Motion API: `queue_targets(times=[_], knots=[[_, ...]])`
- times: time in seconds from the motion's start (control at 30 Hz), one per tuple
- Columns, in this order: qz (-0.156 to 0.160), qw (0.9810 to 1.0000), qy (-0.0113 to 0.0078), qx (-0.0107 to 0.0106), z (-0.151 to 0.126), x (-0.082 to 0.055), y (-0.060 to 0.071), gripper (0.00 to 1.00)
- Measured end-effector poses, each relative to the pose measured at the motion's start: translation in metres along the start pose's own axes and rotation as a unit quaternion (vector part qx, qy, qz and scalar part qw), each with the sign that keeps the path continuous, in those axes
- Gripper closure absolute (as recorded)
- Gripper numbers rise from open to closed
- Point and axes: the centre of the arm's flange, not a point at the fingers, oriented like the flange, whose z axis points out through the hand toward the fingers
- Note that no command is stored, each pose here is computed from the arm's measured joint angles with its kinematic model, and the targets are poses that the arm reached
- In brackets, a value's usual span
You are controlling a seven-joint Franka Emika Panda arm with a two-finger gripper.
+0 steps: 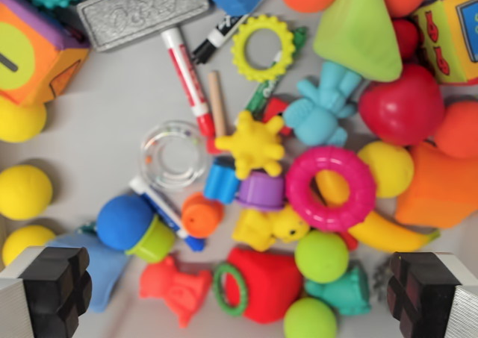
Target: Pick an object from the bin
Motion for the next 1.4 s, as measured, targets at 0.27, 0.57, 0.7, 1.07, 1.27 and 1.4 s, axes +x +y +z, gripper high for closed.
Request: queue_targets(times=[0.27, 0.57, 0.7, 1.07, 1.27, 1.4], knots=[[0.0, 1.0, 0.0, 0.0, 0.0, 0.0, 0.0, 0.0], [0.001, 1.0, -0.0007, -0.0008, 0.001, 0.0, 0.0, 0.0], [0.005, 1.0, -0.0016, -0.0018, 0.002, -0.001, 0.001, 0.0], [0.023, 0.9997, -0.0018, -0.0021, 0.008, -0.006, 0.005, 0.0], [0.038, 0.9993, -0.002, -0.0022, 0.012, -0.011, 0.008, 0.0], [0.048, 0.9989, -0.0019, -0.0021, 0.016, -0.015, 0.01, 0.0]])
